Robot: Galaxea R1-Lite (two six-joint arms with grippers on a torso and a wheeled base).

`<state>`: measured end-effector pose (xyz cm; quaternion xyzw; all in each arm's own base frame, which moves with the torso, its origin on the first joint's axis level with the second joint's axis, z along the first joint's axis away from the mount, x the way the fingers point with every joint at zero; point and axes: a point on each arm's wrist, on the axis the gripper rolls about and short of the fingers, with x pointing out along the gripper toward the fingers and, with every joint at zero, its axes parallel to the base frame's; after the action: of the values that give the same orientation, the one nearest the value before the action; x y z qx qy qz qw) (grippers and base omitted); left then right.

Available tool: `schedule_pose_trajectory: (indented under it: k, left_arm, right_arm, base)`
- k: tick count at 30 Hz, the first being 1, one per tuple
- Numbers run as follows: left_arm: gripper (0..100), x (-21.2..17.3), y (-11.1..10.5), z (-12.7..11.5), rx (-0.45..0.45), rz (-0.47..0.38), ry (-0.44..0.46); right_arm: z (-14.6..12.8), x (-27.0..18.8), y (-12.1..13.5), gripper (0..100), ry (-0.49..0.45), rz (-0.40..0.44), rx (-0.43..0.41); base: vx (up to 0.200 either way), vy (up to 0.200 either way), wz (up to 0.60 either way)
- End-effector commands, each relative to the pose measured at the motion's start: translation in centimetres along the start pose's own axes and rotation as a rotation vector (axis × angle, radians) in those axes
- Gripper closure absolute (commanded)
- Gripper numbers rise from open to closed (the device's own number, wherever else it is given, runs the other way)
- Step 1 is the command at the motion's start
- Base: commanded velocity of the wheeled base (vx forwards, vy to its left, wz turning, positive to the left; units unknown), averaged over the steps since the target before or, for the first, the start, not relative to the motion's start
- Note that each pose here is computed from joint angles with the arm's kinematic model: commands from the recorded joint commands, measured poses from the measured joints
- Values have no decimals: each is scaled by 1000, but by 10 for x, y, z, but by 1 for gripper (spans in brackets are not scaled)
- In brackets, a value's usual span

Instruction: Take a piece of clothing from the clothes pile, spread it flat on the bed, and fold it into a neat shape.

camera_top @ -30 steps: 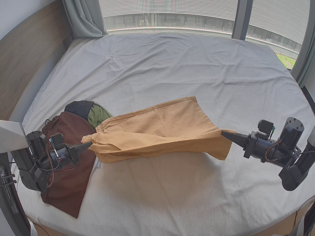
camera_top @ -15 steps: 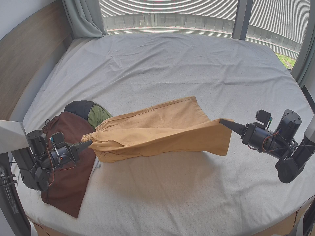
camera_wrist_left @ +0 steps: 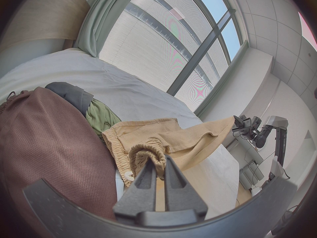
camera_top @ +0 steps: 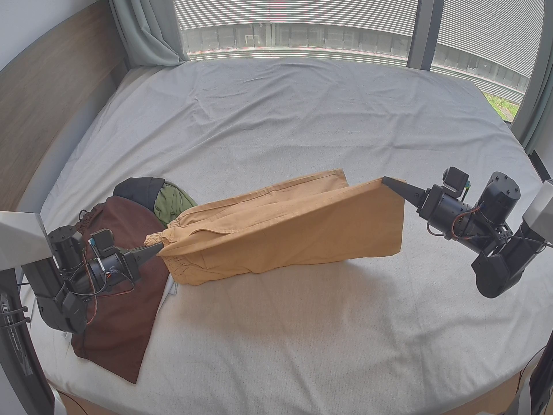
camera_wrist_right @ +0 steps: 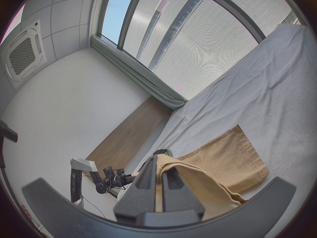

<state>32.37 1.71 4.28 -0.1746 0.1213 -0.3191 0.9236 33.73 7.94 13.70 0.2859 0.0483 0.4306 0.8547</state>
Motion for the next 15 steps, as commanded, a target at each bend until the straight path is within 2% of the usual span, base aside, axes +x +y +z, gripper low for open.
schedule_pose_trajectory:
  k: [1, 15]
  left_arm:
    - [100, 3, 2, 1, 4, -2, -5]
    - [100, 14, 3, -3, -26, 8, -7]
  right_arm:
    - [0, 15, -23, 100, -17, -3, -2]
    - [4, 41, -56, 100, -53, 16, -38]
  base:
    - [0, 0, 0]
    - [0, 0, 0]
